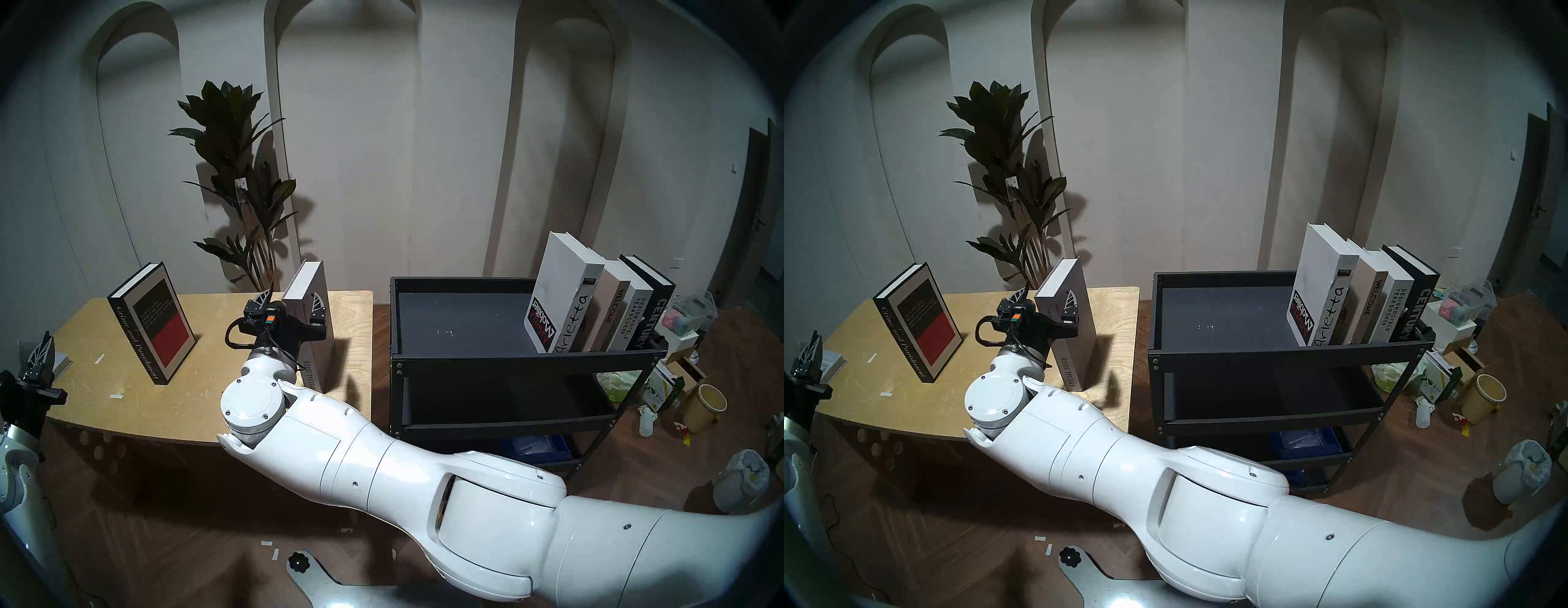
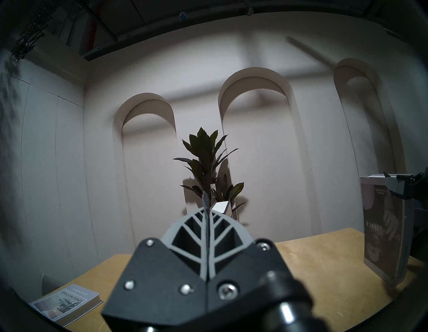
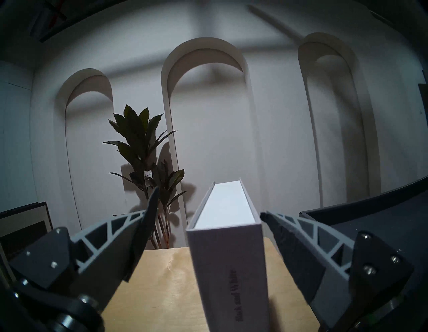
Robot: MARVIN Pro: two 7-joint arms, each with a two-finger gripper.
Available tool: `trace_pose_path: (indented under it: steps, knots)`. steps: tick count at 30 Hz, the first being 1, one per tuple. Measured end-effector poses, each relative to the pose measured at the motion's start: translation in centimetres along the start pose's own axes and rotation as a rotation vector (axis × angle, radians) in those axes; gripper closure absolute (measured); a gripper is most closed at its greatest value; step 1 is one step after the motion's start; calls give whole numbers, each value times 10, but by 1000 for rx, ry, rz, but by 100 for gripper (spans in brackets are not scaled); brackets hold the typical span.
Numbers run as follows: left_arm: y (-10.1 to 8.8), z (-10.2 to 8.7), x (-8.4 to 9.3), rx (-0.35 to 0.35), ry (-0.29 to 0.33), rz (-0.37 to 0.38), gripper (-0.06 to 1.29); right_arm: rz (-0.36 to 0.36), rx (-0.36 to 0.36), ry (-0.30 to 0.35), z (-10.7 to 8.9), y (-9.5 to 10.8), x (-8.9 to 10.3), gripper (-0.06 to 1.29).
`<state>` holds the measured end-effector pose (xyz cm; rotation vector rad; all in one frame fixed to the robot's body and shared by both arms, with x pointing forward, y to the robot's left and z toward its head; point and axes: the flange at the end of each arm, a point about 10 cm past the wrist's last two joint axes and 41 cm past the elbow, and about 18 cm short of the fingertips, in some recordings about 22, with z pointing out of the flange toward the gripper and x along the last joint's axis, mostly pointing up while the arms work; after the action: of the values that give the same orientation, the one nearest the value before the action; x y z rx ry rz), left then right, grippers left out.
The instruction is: Move the books from the display table onto the shelf, standing them upright with spines facing out and tallest at one end
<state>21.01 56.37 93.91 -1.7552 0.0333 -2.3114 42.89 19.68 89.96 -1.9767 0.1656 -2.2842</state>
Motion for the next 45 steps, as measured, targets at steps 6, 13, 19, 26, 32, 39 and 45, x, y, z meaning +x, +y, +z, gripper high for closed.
trace_pose_path:
  steps: [6, 13, 19, 26, 32, 39, 45]
  knots:
    - [1, 6, -1, -8, 6, -6, 126, -5, -35, 0, 7, 10, -9, 2]
    - [0, 10, 1, -9, 18, -6, 126, -6, -48, 12, 10, 13, -12, 12]
    - [-2, 10, 5, 0, 29, -5, 126, 16, -38, 41, 5, 8, -4, 76]
    - [1, 11, 10, -5, 46, -7, 126, 78, -3, 71, 3, -2, 18, 76]
    - [5, 9, 11, -14, 51, -14, 126, 106, 26, 113, 7, -3, 37, 77]
    - [11, 6, 9, -26, 50, -27, 126, 124, 41, 180, 19, 6, 63, 77]
    - [18, 7, 7, -47, 52, -40, 126, 135, 29, 244, 34, 22, 92, 77]
